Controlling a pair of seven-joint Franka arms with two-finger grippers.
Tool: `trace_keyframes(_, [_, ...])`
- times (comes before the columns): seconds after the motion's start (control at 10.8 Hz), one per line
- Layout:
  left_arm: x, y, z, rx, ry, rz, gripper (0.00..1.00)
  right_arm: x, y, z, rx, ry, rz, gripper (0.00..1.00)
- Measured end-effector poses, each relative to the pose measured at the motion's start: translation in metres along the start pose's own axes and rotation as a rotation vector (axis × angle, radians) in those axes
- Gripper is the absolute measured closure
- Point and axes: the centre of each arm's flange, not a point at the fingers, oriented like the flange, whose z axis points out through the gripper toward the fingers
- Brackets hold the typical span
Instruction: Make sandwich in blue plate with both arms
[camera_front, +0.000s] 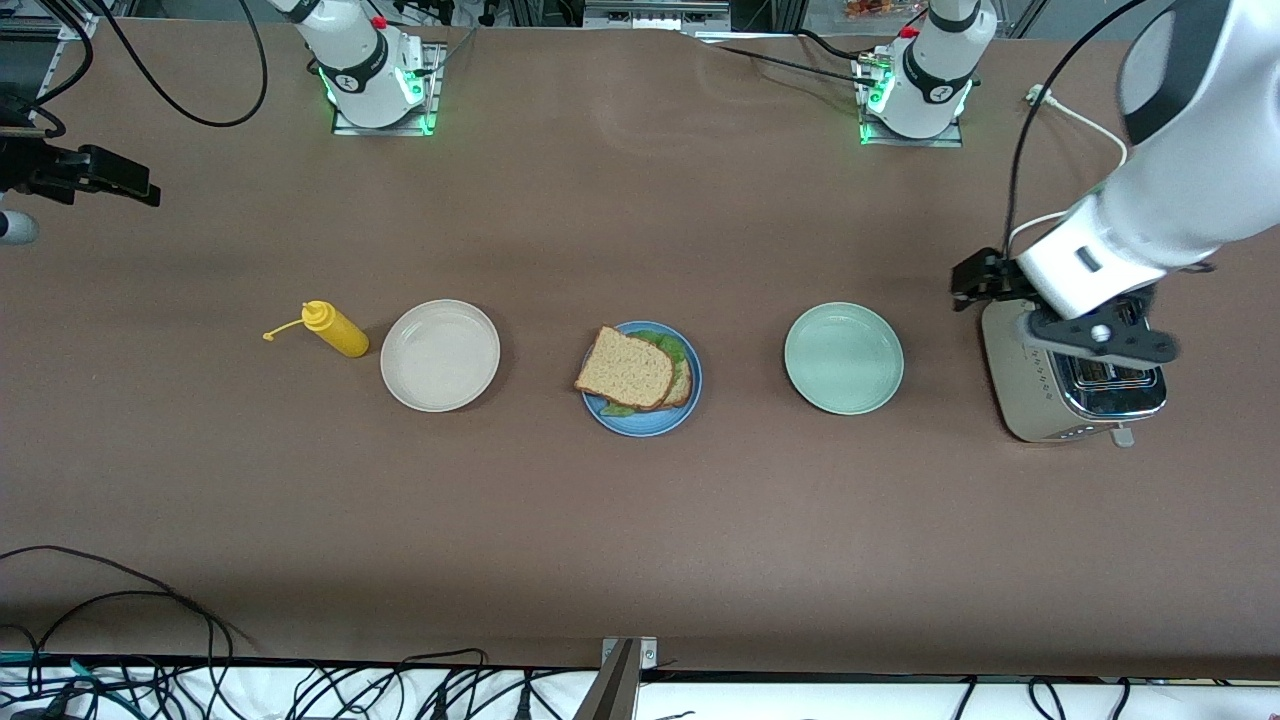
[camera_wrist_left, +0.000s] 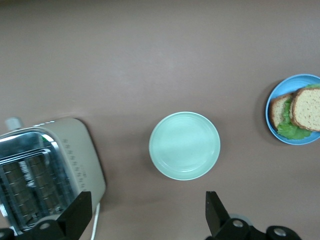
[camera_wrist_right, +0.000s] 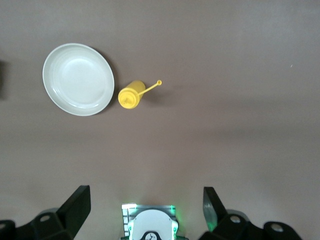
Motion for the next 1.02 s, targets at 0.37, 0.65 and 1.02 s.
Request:
trace_keyframes(0.37, [-0.029,-0.046,-0.049,0.024,0.062,-0.012,0.00,0.008,0.000,-0.009,-0.004,0.085,0.002,0.00])
trace_keyframes(0.65, [-0.051,-0.054,-0.065,0.026,0.077,-0.007,0.00,0.014,-0.002,-0.007,-0.005,0.100,-0.002,0.00])
trace_keyframes(1.02, [-0.064,-0.058,-0.057,0.017,0.053,-0.017,0.00,0.017,-0.003,-0.005,-0.006,0.099,-0.003,0.00])
